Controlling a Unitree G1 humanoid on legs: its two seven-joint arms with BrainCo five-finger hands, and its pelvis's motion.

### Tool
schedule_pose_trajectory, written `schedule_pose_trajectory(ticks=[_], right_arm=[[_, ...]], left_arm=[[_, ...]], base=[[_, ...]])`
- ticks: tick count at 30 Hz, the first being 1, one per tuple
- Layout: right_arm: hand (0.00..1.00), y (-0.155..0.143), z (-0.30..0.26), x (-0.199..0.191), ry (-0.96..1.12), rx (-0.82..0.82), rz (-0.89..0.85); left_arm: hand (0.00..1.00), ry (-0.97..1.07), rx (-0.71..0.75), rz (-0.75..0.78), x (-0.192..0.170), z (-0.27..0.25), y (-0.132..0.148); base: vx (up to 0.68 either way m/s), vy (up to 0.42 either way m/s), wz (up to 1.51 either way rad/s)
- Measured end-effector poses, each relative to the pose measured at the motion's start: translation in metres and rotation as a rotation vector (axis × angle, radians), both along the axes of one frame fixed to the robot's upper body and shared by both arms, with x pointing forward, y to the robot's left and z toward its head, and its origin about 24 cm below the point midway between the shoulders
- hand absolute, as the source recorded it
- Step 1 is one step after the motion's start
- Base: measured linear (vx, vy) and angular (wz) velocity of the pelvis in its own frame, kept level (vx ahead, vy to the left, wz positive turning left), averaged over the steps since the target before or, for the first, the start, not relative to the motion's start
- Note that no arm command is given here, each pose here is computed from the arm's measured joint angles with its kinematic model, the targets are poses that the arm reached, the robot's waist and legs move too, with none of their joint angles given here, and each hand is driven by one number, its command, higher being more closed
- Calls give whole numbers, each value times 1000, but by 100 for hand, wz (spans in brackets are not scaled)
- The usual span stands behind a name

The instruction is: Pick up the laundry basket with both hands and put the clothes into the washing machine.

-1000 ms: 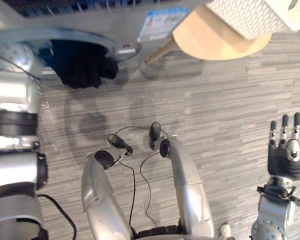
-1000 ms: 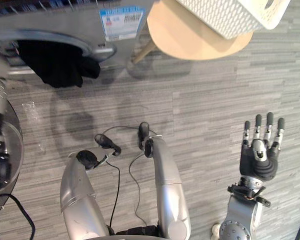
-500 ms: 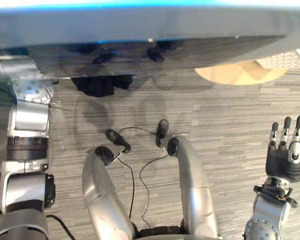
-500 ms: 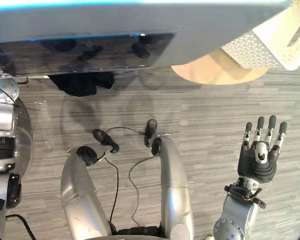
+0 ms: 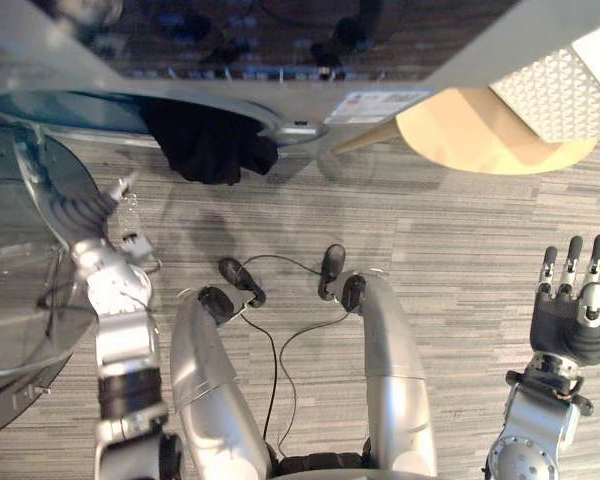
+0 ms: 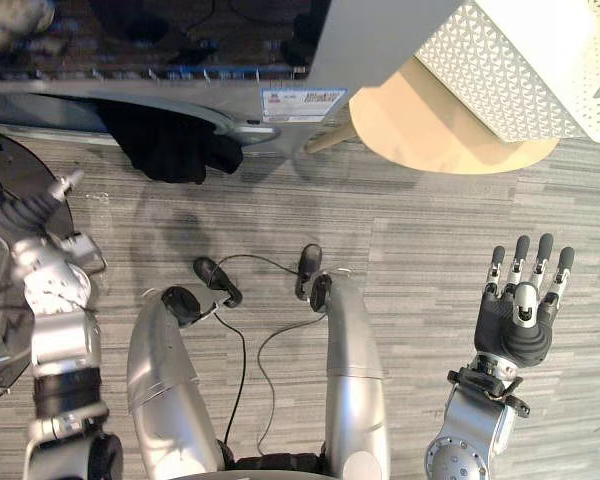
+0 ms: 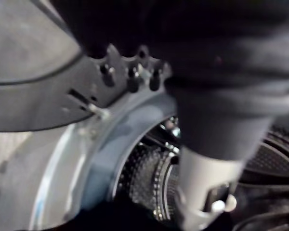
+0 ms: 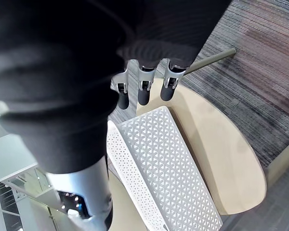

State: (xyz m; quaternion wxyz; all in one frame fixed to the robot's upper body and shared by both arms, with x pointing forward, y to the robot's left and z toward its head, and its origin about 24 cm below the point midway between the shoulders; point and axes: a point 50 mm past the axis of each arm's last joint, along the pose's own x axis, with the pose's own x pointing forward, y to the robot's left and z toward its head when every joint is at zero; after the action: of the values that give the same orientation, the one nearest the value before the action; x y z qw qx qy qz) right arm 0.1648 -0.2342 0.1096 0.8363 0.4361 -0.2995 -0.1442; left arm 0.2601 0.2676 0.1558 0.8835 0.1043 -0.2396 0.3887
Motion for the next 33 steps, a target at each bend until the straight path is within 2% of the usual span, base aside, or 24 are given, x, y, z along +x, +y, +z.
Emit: schedule_pose_trajectory(ticks=[4, 8, 15, 28, 33], right_arm=[[0, 2, -2, 1, 13, 15, 3], [0, 4, -5, 3, 36, 35, 8], [0, 8, -4, 7, 35, 48, 26], [0, 12, 2, 17, 1, 64, 50], [0, 14, 6, 21, -23, 65, 62]], left_arm=[[0, 58, -93, -31, -4, -27, -20], [0, 48, -117, -100, 3, -27, -39], [0, 79, -111, -164, 40, -19, -49], [0, 206, -160, -183, 99, -3, -35], [0, 202, -149, -240, 113, 16, -41]], base=[[-110, -95, 6], [-70, -96, 14], [-54, -101, 7], [-77, -63, -7], [8, -9, -8]])
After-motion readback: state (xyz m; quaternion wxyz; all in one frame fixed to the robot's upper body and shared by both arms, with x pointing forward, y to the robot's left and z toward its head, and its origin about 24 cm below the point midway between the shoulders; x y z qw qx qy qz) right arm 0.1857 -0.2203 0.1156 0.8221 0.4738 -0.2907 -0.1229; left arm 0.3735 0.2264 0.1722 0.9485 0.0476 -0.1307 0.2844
